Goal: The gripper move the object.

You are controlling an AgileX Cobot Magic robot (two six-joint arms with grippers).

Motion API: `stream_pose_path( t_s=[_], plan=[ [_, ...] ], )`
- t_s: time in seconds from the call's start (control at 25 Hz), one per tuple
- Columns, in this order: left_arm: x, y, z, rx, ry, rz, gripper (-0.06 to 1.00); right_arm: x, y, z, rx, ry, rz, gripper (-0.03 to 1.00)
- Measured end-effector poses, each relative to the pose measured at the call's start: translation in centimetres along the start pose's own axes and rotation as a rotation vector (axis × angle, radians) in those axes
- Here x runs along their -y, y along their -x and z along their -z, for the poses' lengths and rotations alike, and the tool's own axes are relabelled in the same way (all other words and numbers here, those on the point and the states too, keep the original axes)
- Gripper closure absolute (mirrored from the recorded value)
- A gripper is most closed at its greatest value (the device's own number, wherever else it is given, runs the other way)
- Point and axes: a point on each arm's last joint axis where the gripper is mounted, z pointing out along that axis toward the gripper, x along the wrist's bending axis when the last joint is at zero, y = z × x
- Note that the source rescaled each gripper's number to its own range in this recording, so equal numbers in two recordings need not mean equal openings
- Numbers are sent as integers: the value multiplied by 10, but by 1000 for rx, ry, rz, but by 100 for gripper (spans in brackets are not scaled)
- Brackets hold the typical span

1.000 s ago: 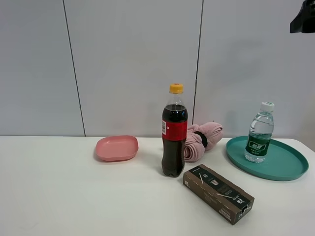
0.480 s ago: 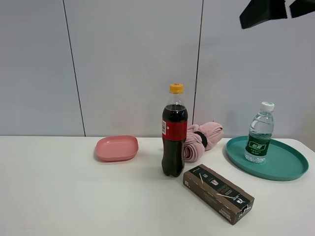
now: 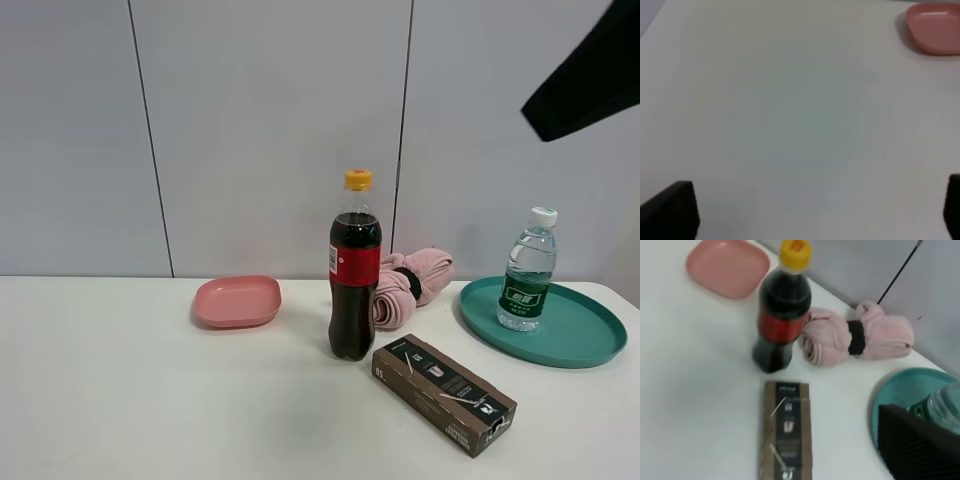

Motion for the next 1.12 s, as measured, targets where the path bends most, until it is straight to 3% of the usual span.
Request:
stream_pose_path(
  t_s=[0.16, 0.44, 0.8, 1.12],
  plan=[
    [0, 0, 0, 0, 0, 0, -6, 15, -10, 36, 17, -25, -56, -3],
    [0, 0, 0, 0, 0, 0, -6, 50, -16, 95, 219, -5, -171, -3],
    [0, 0, 0, 0, 0, 0, -6, 123, -48, 86, 178, 0, -205, -3],
    [0, 0, 0, 0, 0, 0, -6, 157, -61, 83, 199, 76, -262, -3]
  ],
)
